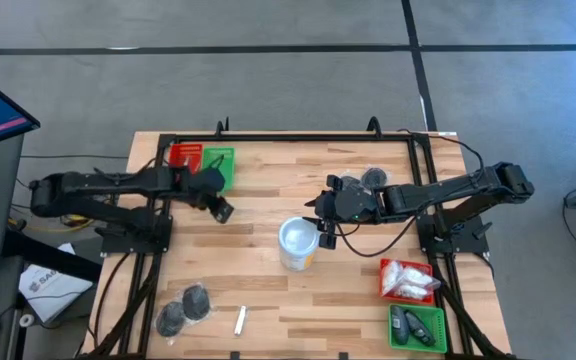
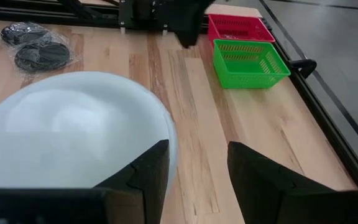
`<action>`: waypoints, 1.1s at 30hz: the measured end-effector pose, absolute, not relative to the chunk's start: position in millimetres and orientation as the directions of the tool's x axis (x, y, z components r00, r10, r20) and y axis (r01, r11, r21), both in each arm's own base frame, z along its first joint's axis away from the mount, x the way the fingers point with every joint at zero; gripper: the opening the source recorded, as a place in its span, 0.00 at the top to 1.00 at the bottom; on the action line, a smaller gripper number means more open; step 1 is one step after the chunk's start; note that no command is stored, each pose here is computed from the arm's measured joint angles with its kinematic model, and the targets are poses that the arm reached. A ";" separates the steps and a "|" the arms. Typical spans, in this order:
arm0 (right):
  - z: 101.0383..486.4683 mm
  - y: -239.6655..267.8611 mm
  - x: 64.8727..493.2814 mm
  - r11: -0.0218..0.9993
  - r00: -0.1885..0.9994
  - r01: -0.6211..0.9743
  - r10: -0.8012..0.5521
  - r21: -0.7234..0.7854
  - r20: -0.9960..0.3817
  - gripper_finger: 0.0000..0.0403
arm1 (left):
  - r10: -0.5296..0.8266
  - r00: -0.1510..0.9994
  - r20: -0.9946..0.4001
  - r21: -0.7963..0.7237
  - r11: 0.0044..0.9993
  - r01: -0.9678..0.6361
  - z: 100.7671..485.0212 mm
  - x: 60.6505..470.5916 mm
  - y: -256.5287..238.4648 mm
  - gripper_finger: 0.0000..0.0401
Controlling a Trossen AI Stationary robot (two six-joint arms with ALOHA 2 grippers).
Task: Pick & Place Travel size toiletries
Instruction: Put the silver nail clipper into the top red basket
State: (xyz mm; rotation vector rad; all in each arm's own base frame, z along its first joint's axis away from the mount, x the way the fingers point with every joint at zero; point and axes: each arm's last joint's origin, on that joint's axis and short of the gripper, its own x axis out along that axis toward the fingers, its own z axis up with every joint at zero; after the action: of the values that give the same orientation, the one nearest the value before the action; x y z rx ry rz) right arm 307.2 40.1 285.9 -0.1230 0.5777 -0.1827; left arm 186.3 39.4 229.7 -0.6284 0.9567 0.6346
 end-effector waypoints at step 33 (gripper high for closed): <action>284.5 40.6 305.5 0.978 0.809 0.153 -0.207 -0.144 -0.550 0.62 | -0.302 0.450 -0.840 -0.538 0.572 -0.619 182.2 226.2 -126.6 0.72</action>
State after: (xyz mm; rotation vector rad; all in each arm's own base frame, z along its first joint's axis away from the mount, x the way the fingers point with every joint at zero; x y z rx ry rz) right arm 305.5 40.6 284.5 -0.0946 0.5988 -0.1927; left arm 226.2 -126.6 182.2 -0.9921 1.1315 0.2422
